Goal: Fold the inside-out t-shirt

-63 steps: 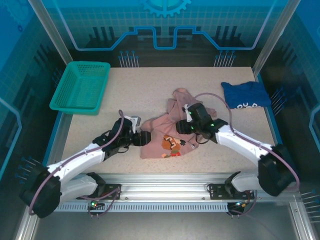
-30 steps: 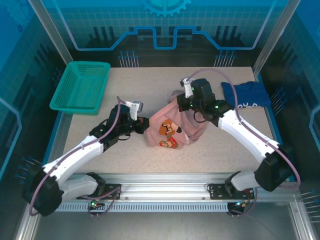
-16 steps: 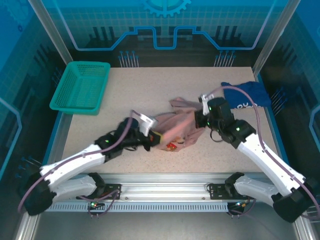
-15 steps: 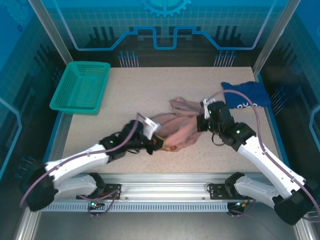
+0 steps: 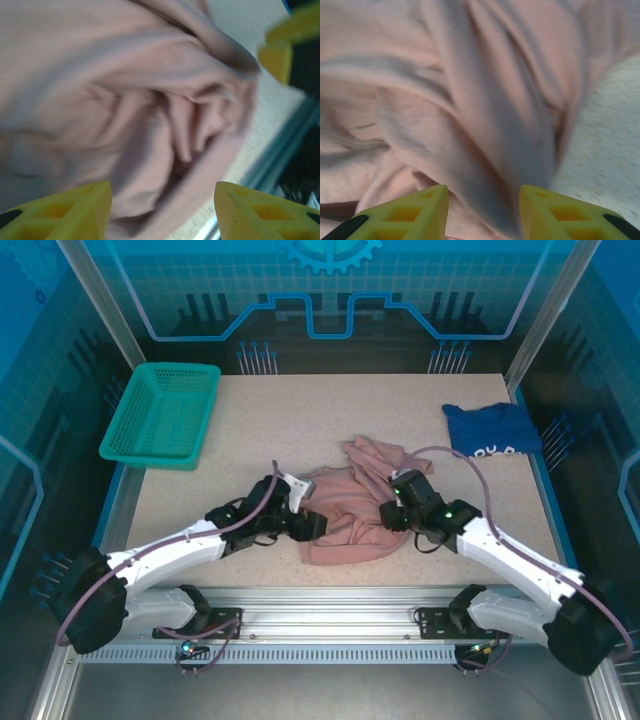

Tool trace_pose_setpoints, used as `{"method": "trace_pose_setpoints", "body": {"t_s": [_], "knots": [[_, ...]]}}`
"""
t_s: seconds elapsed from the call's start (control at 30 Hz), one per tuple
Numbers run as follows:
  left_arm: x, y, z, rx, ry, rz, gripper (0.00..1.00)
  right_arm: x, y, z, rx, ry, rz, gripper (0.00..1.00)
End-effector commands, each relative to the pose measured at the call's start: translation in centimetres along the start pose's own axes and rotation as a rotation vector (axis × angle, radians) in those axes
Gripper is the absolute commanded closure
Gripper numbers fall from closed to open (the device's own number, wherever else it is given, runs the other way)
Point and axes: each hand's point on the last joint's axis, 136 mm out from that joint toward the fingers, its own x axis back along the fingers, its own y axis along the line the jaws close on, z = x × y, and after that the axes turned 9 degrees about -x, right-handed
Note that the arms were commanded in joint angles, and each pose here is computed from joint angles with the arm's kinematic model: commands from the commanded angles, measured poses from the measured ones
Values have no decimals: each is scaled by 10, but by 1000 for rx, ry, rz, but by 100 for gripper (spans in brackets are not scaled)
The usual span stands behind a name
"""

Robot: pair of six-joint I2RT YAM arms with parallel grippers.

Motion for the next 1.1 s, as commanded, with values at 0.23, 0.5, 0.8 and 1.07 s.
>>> {"method": "trace_pose_setpoints", "body": {"t_s": [0.23, 0.5, 0.8, 1.07], "knots": [[-7, 69, 63, 340, 172, -266, 38, -42, 38, 0, 233, 65, 43, 49], [-40, 56, 61, 401, 191, -146, 53, -61, 29, 1, 294, 101, 119, 66], [-15, 47, 15, 305, 66, -107, 100, -8, 40, -46, 208, -5, -17, 100], [95, 40, -61, 155, -280, -130, 100, 82, 25, -105, -5, -225, -253, 100]]}}
